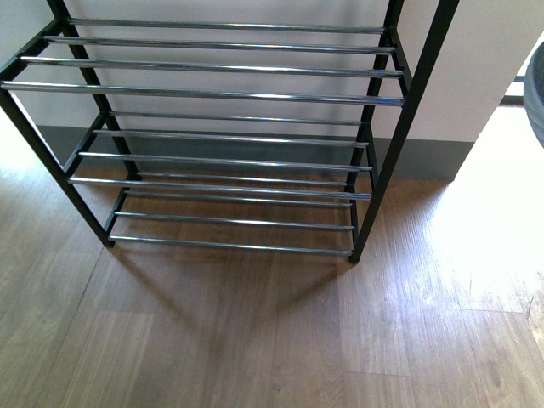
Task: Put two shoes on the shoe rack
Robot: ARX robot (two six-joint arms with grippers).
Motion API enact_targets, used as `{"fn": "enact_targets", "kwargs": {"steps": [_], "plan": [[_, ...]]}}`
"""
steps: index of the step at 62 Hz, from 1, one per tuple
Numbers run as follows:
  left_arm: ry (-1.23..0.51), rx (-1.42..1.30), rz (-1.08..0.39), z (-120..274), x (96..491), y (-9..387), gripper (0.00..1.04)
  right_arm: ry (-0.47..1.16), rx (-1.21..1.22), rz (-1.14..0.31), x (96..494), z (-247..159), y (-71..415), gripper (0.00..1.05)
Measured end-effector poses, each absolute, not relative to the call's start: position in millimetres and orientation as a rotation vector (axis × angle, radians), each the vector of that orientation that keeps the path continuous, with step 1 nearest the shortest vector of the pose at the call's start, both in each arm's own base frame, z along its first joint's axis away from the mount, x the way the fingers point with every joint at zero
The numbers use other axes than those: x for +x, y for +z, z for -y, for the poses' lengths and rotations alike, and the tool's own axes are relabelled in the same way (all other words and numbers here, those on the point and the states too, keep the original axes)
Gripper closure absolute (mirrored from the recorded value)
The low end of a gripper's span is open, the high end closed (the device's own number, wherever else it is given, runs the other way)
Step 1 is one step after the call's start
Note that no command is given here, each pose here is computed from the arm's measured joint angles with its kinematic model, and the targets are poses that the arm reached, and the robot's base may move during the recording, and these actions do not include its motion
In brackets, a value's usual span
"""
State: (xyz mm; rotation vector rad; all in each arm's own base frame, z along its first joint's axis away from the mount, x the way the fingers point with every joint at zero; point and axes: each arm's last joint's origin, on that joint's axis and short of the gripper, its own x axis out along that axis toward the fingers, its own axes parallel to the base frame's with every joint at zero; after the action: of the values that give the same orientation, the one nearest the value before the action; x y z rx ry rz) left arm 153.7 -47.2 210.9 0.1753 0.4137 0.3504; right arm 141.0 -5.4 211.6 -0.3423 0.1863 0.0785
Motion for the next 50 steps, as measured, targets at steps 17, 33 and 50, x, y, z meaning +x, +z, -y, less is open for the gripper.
{"fn": "enact_targets", "kwargs": {"steps": [17,33,50], "plan": [[0.351,0.176,-0.414,47.2,153.7,210.8,1.03,0.089,-0.341,-0.184,141.0,5.1,211.6,1.04],[0.35,0.176,-0.414,47.2,153.7,210.8,1.03,0.08,-0.342,-0.186,141.0,5.4,211.6,1.04],[0.351,0.176,-0.414,47.2,153.7,210.8,1.03,0.087,-0.341,-0.185,141.0,5.1,211.5,1.04]]}}
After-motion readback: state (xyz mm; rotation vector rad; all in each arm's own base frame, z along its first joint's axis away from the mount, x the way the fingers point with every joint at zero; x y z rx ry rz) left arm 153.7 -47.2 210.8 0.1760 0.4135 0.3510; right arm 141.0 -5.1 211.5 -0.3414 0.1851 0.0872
